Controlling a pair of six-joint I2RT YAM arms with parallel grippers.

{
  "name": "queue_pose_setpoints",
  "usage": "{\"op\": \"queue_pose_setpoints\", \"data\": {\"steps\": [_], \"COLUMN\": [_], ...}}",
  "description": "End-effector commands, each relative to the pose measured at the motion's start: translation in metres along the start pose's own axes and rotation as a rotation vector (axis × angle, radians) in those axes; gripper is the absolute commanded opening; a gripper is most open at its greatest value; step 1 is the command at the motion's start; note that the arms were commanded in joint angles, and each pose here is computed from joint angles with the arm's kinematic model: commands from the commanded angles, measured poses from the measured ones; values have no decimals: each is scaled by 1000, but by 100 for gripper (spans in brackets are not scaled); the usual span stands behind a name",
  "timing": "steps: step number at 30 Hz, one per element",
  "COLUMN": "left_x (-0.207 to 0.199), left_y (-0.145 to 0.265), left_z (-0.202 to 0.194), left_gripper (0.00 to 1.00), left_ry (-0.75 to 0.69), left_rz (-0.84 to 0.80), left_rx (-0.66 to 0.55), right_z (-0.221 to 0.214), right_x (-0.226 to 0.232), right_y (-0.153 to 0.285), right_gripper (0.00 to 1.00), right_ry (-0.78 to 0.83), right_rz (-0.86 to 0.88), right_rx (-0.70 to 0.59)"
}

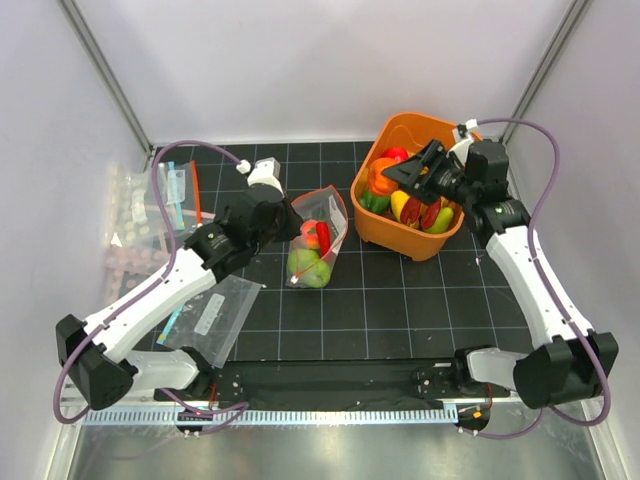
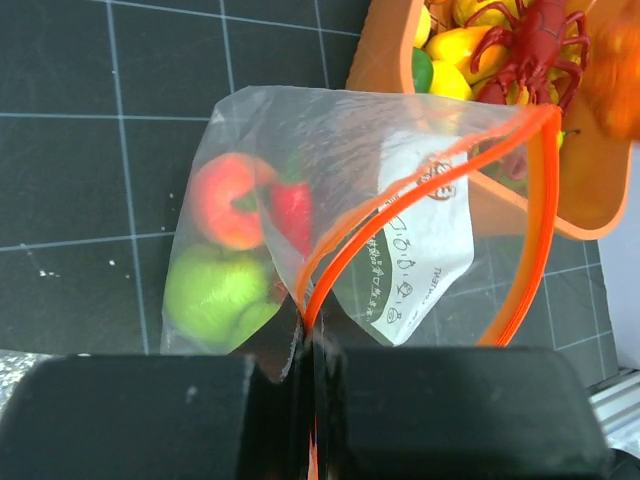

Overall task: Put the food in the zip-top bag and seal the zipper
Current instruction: Pick up the fake vegetable from the bin, then place the fake vegetable in the zipper food storage bag.

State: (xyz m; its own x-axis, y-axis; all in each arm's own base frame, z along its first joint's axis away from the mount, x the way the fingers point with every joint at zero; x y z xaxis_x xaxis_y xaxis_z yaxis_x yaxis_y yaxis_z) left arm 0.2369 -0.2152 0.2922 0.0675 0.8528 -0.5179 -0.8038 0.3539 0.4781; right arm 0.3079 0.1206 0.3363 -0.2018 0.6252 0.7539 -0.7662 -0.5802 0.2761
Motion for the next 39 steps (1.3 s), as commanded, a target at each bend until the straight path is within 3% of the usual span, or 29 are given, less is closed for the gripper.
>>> {"op": "queue_pose_setpoints", "data": {"steps": [1,8,15,26,27,29,32,33,39], "left_x": [-20,-32,-32,-37,-37,-37,-36,-36,-35], "left_y": [-1,-6,-10,0,0,2,4,5,4], "left_z": [15,15,10,11,11,11,11,11,13], "left_gripper": [0,0,0,0,0,0,0,0,0], "left_ry": [36,87,130,216,228,237,253,260,265], "left_rz": [-68,-90,-45,-63,-58,-57,-52,-47,-27], "left_rx": [-23,7,66,89,91,91,93,93,83], "right_z": [-21,-54,-76,-100,-108,-110,-106,-102,-87], "right_x": [25,68,70,74,68,62,57,61,84], "right_y": [20,29,34,-12,-22,-24,-20,-14,8], "right_gripper": [1,1,1,1,15,55,95,100,99], "right_ry": [106,169,186,267,274,293,329,342,350], "right_rz": [69,162,175,59,22,-50,-114,-103,-54], "right_rx": [64,136,182,265,307,338,333,312,287]}}
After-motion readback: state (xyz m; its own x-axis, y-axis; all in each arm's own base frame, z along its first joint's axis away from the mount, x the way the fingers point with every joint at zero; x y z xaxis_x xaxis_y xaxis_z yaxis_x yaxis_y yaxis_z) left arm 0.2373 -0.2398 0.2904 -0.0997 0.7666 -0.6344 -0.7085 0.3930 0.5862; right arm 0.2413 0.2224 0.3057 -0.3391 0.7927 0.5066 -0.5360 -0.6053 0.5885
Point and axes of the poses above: each gripper's point midway between its finger pads, its own y axis back along the fingers, its own x axis along the line the jaws close on, z = x × y, the point moved 7 cm from there along y, back along the fingers, and after that the axes turned 7 degrees about y, right-handed, at the moved point
